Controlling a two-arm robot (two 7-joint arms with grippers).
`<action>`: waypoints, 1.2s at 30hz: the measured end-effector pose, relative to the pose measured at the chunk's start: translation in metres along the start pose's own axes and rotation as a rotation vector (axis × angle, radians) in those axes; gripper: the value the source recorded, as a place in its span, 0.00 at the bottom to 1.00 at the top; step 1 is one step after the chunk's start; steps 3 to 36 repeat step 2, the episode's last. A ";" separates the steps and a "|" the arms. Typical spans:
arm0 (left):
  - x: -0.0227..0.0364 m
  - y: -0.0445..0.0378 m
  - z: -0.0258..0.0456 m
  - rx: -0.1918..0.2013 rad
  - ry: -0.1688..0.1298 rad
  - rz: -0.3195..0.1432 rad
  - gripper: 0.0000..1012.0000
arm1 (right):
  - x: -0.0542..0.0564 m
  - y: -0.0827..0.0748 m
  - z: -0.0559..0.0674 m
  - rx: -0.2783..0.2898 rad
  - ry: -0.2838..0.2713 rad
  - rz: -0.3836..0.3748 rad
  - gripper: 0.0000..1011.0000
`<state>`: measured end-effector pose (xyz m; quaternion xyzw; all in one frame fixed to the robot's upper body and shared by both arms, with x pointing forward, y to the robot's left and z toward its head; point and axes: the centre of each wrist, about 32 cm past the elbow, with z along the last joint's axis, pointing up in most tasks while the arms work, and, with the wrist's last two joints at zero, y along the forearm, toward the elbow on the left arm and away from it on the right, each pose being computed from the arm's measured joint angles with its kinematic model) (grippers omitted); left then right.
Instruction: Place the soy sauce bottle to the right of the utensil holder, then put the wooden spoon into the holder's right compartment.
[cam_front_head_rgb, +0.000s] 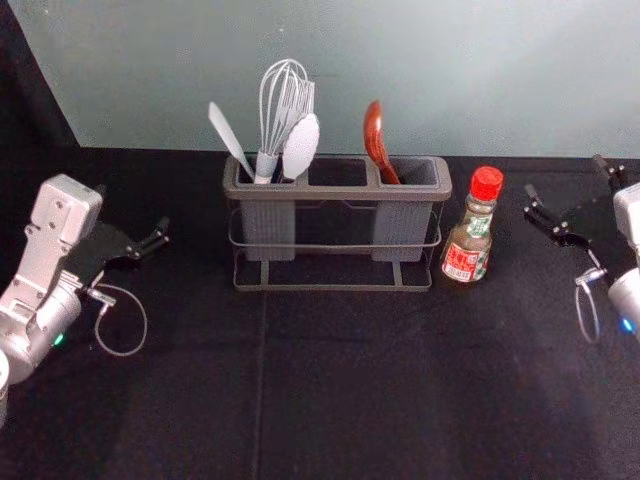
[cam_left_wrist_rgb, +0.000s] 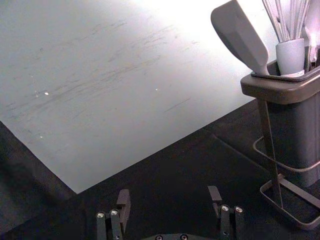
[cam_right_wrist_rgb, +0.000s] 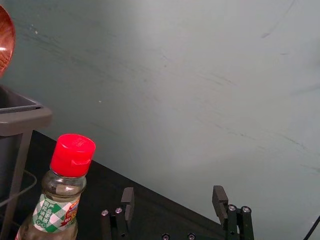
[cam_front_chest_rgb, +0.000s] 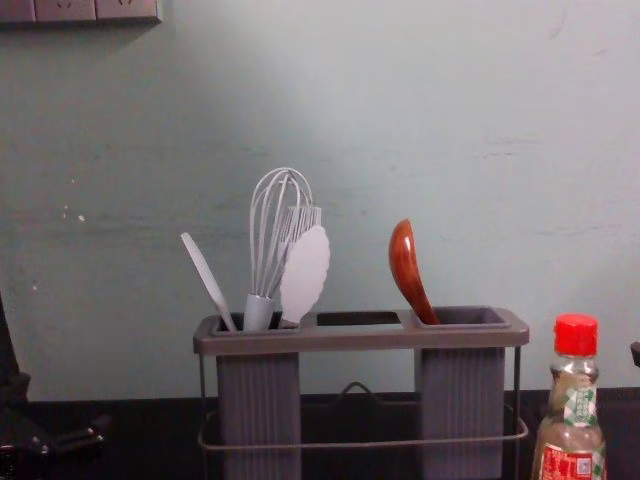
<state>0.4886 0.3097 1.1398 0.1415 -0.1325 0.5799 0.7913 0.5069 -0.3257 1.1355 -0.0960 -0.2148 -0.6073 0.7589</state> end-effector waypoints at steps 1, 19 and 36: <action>0.0000 0.0000 0.0000 0.000 0.000 0.000 1.00 | 0.000 0.000 0.000 0.000 0.000 0.000 0.99; 0.0000 0.0000 0.0000 0.000 0.000 0.000 1.00 | 0.000 0.000 0.000 0.000 0.000 0.000 0.99; 0.0000 0.0000 0.0000 0.000 0.000 0.000 1.00 | 0.000 0.000 0.000 0.000 0.000 0.000 0.99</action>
